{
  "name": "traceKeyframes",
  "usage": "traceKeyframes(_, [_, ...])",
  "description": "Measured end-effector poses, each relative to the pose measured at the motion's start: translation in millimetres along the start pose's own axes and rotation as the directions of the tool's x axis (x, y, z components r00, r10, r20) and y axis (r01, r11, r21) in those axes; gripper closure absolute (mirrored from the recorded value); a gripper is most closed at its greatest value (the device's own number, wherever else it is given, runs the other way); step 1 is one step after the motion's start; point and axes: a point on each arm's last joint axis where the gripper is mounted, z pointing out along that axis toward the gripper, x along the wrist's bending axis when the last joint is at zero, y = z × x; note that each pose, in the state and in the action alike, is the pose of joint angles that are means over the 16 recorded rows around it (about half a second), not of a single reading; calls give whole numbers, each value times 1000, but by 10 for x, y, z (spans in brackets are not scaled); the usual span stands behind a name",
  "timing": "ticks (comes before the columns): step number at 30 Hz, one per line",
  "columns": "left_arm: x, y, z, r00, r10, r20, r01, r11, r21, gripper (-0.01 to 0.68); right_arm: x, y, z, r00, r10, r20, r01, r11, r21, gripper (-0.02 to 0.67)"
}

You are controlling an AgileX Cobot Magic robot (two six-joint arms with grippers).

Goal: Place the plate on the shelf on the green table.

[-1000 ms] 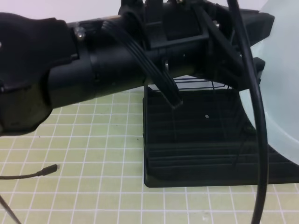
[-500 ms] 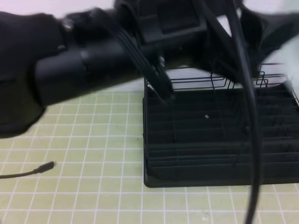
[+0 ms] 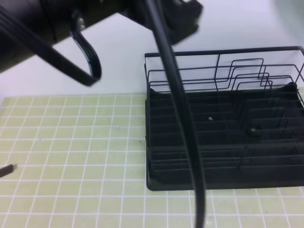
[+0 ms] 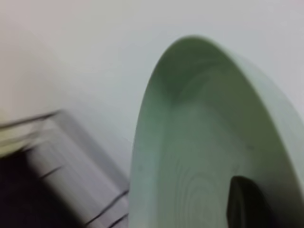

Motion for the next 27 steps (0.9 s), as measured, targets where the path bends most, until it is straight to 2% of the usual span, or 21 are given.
traceKeyframes(3, [167,-49,-39,998,16,-67,-15,1000,22,589,-72,-63,272,990,-57,-127,67,995,74,532])
traceKeyframes(6, [375,-145,-84,991,1,-134,8,998,64,646,-155,-144,512,967,-100,-233,137,979,148,532])
traceKeyframes(11, [732,-361,-205,973,-82,-217,119,980,161,670,-268,-261,838,919,-179,-351,269,936,227,532])
traceKeyframes(15, [938,-555,-317,958,-149,-244,213,941,263,673,-273,-331,1081,870,-269,-413,382,898,220,532])
traceKeyframes(22, [1065,-857,-454,943,-247,-223,325,833,448,674,-83,-507,1511,754,-409,-514,550,821,152,533])
traceKeyframes(27, [1083,-1064,-492,938,-267,-222,345,775,529,674,64,-658,1778,690,-456,-563,616,778,125,533])
